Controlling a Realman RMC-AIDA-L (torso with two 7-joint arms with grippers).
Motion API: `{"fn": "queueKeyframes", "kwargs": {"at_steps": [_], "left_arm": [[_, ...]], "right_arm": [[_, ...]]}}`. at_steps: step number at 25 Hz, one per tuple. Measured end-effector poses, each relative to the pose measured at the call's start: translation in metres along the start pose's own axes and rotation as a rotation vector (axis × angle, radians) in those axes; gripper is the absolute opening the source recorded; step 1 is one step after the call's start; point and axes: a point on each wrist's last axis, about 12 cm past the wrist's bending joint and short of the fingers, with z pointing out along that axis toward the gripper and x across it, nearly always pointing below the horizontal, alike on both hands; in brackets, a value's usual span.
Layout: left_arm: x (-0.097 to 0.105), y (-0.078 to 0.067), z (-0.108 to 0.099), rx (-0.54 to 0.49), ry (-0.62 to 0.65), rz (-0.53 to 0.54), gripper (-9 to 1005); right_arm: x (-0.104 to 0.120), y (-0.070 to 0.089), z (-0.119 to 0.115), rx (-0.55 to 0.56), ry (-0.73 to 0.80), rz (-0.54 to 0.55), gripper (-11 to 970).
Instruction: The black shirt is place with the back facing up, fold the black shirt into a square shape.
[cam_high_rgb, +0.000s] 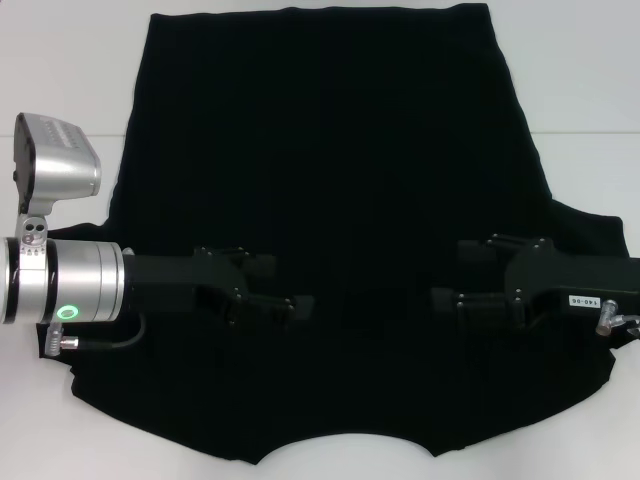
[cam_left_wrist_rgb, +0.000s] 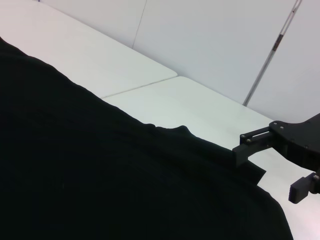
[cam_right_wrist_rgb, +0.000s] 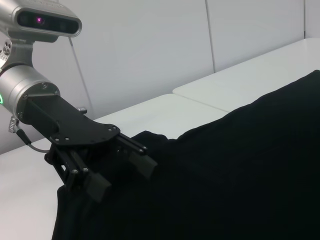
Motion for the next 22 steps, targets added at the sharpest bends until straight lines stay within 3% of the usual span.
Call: {"fn": "queueKeyframes", "kwargs": {"at_steps": [15, 19, 22], "left_arm": [[0.001, 0.002, -0.002, -0.015, -0.015, -0.021, 949], [0.000, 0.018, -0.018, -0.131, -0.090, -0.170, 938], [-0.001, 0.033, -0.044, -0.199, -0.162, -0.370, 921]], "right_arm": [[0.000, -0.002, -0.002, 0.017, -0.016, 0.019, 905], [-0.010, -0.023, -0.011, 0.165, -0.093, 0.211, 902], [-0.027, -0.042, -0.016, 0.242, -0.133, 0.392, 900]]}}
